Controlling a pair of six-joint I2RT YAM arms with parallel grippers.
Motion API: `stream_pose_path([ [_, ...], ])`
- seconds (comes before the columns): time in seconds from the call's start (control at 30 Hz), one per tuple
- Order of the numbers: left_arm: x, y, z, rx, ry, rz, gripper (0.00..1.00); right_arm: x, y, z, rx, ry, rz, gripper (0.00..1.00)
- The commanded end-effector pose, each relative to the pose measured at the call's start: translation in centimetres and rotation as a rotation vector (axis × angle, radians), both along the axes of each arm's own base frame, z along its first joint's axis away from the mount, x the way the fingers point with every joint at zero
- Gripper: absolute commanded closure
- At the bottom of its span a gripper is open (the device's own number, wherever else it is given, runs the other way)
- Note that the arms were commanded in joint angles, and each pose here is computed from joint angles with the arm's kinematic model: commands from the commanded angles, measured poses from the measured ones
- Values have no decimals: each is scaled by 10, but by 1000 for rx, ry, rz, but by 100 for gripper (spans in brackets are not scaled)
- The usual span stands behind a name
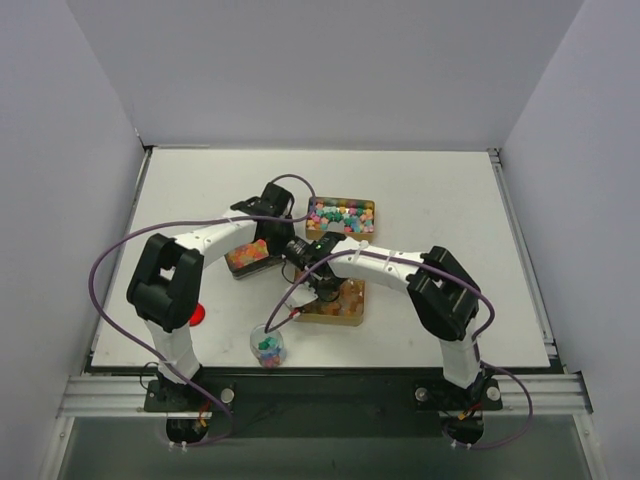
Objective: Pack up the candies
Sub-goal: Scoop the fake candies from the storage box.
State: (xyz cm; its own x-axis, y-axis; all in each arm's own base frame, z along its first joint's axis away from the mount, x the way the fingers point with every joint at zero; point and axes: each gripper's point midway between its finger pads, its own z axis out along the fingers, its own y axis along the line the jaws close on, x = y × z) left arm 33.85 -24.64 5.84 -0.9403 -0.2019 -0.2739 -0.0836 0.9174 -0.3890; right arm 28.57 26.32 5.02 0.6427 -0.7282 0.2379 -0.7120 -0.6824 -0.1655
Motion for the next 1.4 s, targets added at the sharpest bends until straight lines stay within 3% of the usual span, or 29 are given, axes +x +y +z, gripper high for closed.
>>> stream_pose_path([
  [0.0,37,-24,45,-145,-127,13,100,-30,5,-17,117,169,-55,100],
  [0.23,45,-26,54,-157,-147,19,100,-34,-6,-19,254,256,-130,100],
  [0.9,66,-30,62,-146,-187,25,100,6,-46,2,427,188,-306,100],
  [1.07,55,-38,70,-199,-185,-53,100,12,-52,7,442,173,-326,100],
  [1.1,47,-40,70,-224,-162,-89,85,12,-53,7,443,172,-332,100],
  [1.17,36,-38,73,-253,-130,-132,75,14,-55,11,449,161,-343,100],
  [1.2,29,-36,74,-257,-119,-172,61,14,-56,12,449,159,-348,100],
  [1.27,21,-29,80,-270,-105,-205,50,17,-57,17,465,147,-355,100],
  [1.3,17,-31,86,-301,-109,-258,38,19,-59,20,473,145,-362,100],
  [1.37,17,-29,92,-313,-108,-289,29,23,-60,24,484,138,-367,100],
])
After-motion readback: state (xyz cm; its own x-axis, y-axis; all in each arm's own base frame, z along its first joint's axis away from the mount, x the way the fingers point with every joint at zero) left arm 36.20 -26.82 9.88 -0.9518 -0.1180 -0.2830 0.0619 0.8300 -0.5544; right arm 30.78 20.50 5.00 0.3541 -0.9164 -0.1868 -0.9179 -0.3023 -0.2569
